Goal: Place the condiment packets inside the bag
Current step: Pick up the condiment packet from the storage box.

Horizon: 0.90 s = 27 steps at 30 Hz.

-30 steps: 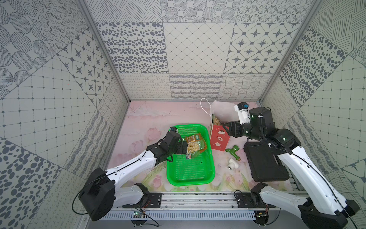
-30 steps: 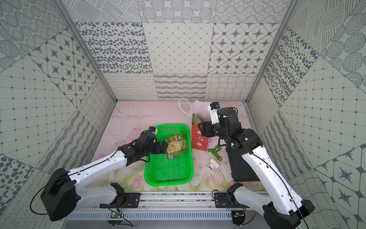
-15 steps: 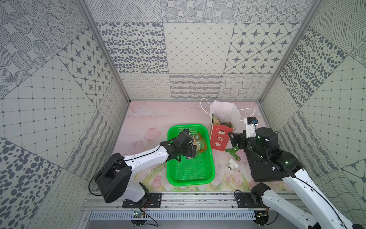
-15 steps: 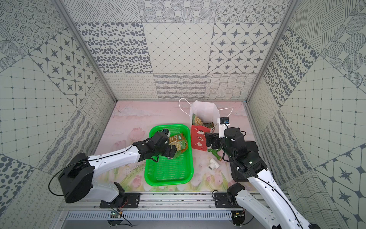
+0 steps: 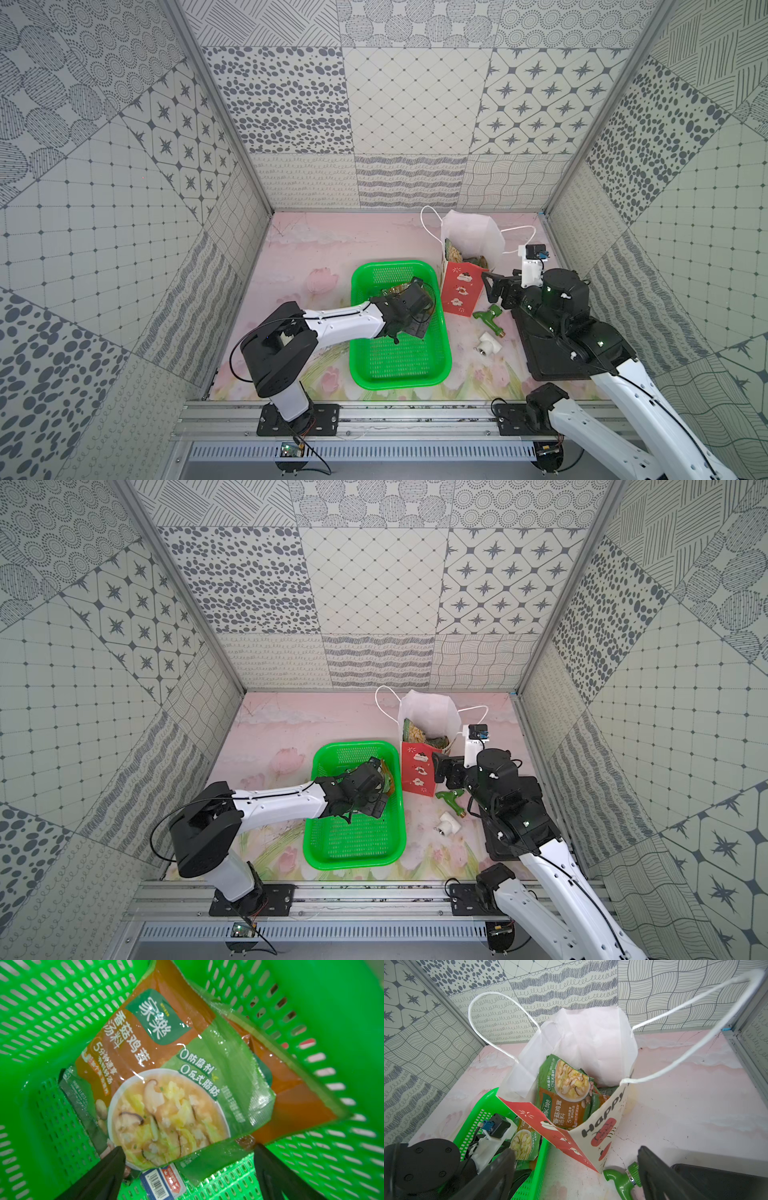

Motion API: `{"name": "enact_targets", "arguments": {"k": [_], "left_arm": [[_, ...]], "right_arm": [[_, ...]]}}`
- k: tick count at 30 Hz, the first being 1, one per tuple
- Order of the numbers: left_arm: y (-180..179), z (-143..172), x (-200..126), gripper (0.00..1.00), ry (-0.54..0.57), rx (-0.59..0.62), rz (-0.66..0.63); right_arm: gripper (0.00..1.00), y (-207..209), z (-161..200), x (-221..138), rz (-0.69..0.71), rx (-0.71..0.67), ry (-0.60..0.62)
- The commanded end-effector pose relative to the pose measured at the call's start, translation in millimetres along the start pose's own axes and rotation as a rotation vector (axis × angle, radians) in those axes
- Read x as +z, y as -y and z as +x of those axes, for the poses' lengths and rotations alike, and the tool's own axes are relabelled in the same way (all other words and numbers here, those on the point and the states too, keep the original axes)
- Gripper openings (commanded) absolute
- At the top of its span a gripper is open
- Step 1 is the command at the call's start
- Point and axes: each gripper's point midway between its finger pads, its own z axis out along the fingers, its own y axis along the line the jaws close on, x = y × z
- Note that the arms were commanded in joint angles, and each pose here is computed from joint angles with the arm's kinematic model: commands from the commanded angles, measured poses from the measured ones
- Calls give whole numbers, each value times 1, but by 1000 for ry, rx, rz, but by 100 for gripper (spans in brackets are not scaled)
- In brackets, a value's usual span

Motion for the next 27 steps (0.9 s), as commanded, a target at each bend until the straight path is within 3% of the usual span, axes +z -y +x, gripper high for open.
{"name": "enact_targets", "arguments": {"k": [1, 8, 14, 22, 27], "left_arm": [[-18, -8, 5, 99, 28, 77, -179], [-41, -17, 4, 98, 67, 94, -366], [-56, -20, 6, 90, 68, 127, -493], [-58, -16, 14, 83, 44, 137, -501], [-51, -4, 30, 88, -54, 146, -413]], "right_arm": [[94, -5, -12, -3, -34, 21, 55], [95, -7, -12, -6, -48, 25, 61], [95, -8, -13, -9, -60, 27, 67], [95, -9, -13, -12, -69, 30, 75], [95, -10, -14, -13, -72, 30, 79]]}}
